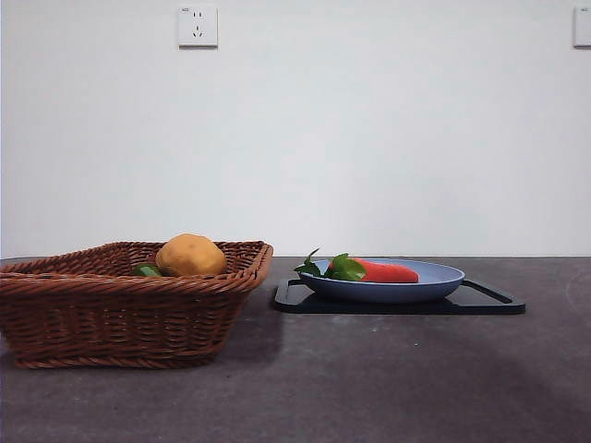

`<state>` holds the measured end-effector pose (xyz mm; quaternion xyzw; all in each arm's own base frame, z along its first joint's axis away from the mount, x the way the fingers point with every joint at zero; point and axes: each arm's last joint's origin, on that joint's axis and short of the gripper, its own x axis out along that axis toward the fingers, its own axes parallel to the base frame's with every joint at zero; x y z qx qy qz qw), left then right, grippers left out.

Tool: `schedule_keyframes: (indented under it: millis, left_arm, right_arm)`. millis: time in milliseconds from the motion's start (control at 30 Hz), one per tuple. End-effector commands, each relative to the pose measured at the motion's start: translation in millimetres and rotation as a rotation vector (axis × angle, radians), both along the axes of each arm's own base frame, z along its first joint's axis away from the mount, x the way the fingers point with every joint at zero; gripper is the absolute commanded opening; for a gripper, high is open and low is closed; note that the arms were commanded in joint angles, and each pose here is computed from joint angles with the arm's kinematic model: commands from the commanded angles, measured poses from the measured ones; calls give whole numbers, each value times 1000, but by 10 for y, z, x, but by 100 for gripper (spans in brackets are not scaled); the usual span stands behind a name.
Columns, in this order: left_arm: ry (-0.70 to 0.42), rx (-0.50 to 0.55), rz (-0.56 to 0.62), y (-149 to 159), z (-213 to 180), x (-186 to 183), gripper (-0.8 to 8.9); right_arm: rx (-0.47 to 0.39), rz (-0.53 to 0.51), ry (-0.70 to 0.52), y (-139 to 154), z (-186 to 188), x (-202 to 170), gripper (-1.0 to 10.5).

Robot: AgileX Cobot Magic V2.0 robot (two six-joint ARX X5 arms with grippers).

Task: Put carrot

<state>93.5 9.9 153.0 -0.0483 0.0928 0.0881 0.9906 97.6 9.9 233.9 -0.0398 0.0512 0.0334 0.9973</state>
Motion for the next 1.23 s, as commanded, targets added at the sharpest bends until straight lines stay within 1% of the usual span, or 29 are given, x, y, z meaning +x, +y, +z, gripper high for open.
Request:
schedule_keyframes:
  millis: [33, 100, 200, 433, 467, 600, 667, 767, 900, 1233]
  left_arm:
    - [-9, -7, 1, 2, -14, 4, 8]
    - [-9, -6, 1, 2, -14, 4, 8]
    - [-9, -7, 1, 2, -14, 4, 8]
    - [-8, -7, 1, 2, -15, 4, 8]
    - [-9, -7, 1, 2, -14, 4, 8]
    - [-9, -6, 1, 2, -14, 4, 8]
    - [-9, -7, 1, 2, -14, 4, 8]
    - [-10, -6, 1, 2, -13, 4, 8]
    - [-9, -7, 1, 2, -14, 4, 8]
    - [-9, -7, 1, 2, -14, 4, 8]
  right_arm:
    - [39, -27, 8, -46, -166, -7, 4]
    - [51, -56, 12, -71, -321, 14, 4]
    - [50, -67, 3, -80, -514, 44, 4]
    - [56, -61, 20, -72, -782, 48, 4]
    - [56, -62, 38, -72, -807, 41, 4]
    - [54, -62, 85, -73, -856, 16, 4]
    - [68, -62, 110, -72, -880, 0, 4]
    - [109, -59, 84, -70, -857, -7, 4]
    - [106, -81, 60, -77, -836, -5, 4]
    - [104, -79, 62, -77, -838, -3, 4]
